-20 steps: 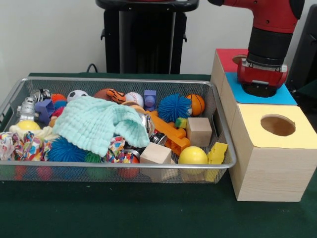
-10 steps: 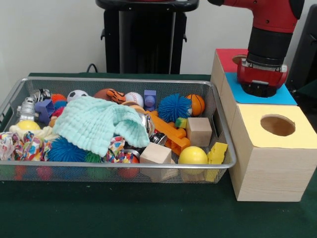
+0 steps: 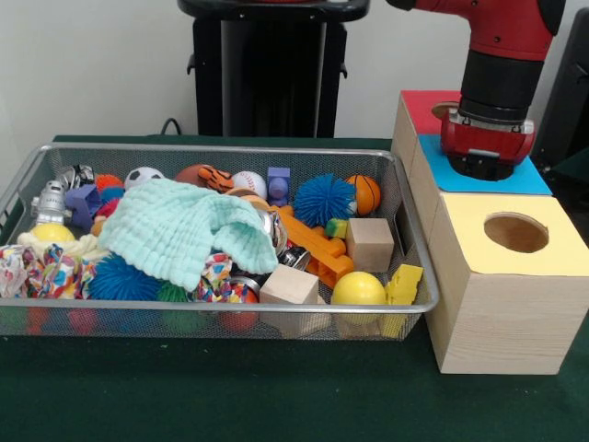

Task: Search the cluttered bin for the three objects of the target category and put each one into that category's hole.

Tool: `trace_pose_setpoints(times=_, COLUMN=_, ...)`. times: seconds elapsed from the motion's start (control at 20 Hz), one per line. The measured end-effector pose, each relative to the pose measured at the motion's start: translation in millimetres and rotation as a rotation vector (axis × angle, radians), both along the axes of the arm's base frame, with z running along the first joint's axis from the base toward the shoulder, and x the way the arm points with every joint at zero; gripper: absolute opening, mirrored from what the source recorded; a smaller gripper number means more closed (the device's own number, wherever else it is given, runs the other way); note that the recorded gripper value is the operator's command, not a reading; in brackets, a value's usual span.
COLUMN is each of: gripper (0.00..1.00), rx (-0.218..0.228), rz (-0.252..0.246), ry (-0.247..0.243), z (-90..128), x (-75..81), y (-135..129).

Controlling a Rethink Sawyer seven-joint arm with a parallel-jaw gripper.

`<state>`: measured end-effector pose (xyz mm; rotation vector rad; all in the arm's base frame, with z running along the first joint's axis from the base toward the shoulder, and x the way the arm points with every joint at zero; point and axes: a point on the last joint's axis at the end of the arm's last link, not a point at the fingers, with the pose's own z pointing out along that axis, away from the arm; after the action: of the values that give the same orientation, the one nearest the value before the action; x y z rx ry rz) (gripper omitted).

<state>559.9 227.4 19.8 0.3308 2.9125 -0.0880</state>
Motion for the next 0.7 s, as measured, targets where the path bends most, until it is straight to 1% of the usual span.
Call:
trace_pose_setpoints(times=0.4, gripper=0.0, rx=0.0, rz=-0.001, ry=0.001, z=0.6, x=-0.5, y=-0.5)
trace_pose_setpoints(times=0.6, gripper=0.0, rx=0.001, rz=-0.006, ry=0.0, z=4.0, x=-1.3, y=-2.6)
trace_pose_setpoints(times=0.7, gripper=0.0, rx=0.004, rz=-0.014, ry=-0.004, z=11.7, x=-2.0, y=-5.9)
